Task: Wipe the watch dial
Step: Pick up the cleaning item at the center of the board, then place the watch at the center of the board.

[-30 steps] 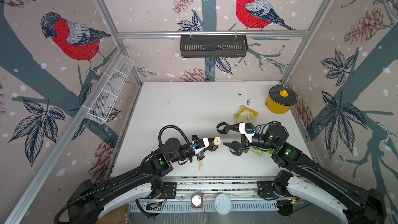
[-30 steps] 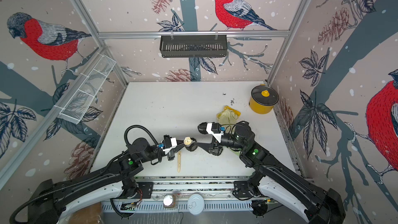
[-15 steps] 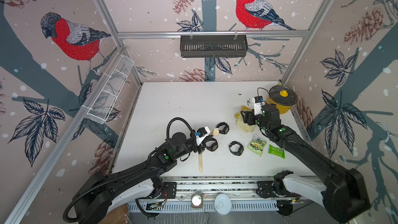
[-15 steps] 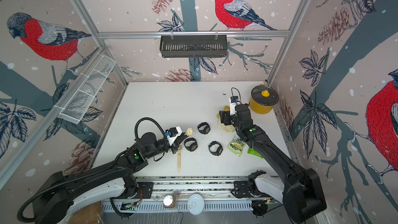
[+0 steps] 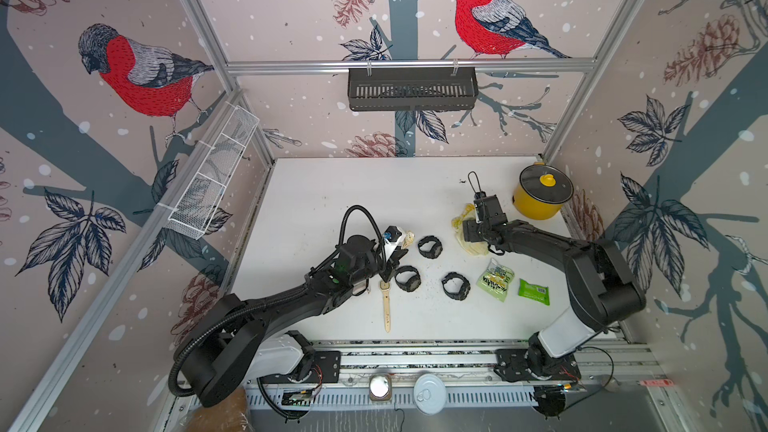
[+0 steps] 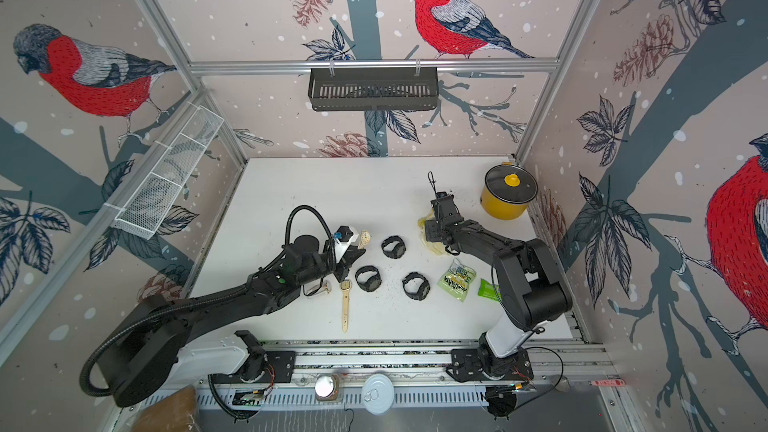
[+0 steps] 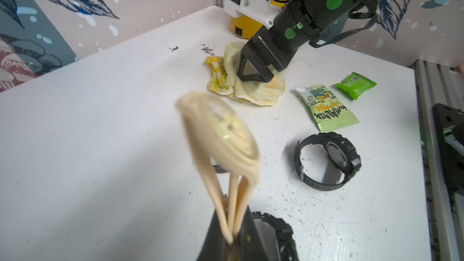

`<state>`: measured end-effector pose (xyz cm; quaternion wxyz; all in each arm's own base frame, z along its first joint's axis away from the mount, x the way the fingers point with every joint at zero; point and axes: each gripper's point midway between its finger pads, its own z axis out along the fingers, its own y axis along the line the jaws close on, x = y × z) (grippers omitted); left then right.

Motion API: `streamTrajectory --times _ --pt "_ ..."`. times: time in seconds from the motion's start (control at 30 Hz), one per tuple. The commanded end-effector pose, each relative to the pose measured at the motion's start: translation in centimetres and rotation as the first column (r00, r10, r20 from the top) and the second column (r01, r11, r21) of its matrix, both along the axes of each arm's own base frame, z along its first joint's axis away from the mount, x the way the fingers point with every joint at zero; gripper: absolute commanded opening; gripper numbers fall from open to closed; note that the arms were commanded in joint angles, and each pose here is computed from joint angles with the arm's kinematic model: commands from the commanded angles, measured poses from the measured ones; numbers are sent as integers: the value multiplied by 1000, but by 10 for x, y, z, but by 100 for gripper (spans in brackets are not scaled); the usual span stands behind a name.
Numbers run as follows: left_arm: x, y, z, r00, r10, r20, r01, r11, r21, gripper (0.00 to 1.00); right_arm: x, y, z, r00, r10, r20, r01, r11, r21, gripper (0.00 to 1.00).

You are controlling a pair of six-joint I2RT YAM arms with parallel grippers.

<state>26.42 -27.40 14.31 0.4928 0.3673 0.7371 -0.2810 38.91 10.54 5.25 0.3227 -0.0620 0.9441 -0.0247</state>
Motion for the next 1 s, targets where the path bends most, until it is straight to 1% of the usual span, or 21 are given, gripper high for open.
streamTrajectory --times 0.0,0.03,0.07,0.1,0.17,0.23,0.3,0.4,0.47,0.53,0.63,0.77,0.8,0.87,0.97 --pt "11 -3 -2 991 -19 -130 10 997 -71 0 4 -6 -13 999 -11 -42 8 998 -60 67" --pt "17 -3 -7 984 -23 -177 9 997 -81 0 6 -2 -15 999 -2 -50 0 999 -54 59" --pt "21 -4 -13 974 -33 -225 13 996 -87 0 8 1 -15 999 7 -53 -9 999 -44 48" --pt "24 -5 -20 962 -45 -270 22 996 -88 0 11 3 -12 999 10 -46 -12 999 -33 40" --pt "25 -8 -32 935 -85 -345 52 993 -105 0 17 10 2 1000 23 -9 -23 1000 4 22" --pt "27 -8 -41 909 -106 -404 55 989 -136 0 22 15 23 998 29 47 -31 998 47 8" --pt "30 -7 -53 872 -119 -475 48 986 -159 0 29 20 54 992 24 124 -34 996 80 5" --pt "33 -14 -69 803 -178 -569 81 978 -193 0 35 28 98 972 37 233 -65 992 112 5" --pt "35 -16 -79 761 -200 -616 82 973 -215 0 39 34 118 961 55 272 -91 988 121 5" --pt "39 -18 -84 738 -203 -643 72 972 -225 0 42 37 130 953 69 294 -108 987 118 5" --pt "46 -18 -93 705 -188 -684 55 976 -211 0 46 39 138 948 82 309 -121 986 110 5" --pt "52 -17 -99 658 -163 -735 22 980 -198 0 46 42 135 950 102 295 -139 984 108 5" --pt "51 -17 -101 641 -157 -751 14 981 -193 0 46 43 134 950 104 294 -142 983 112 5" --pt "52 -18 -104 603 -147 -784 5 984 -180 4 46 46 133 949 114 293 -155 980 121 5" --pt "51 -15 -114 549 -100 -830 -25 990 -136 4 44 51 132 949 136 285 -185 971 150 5"
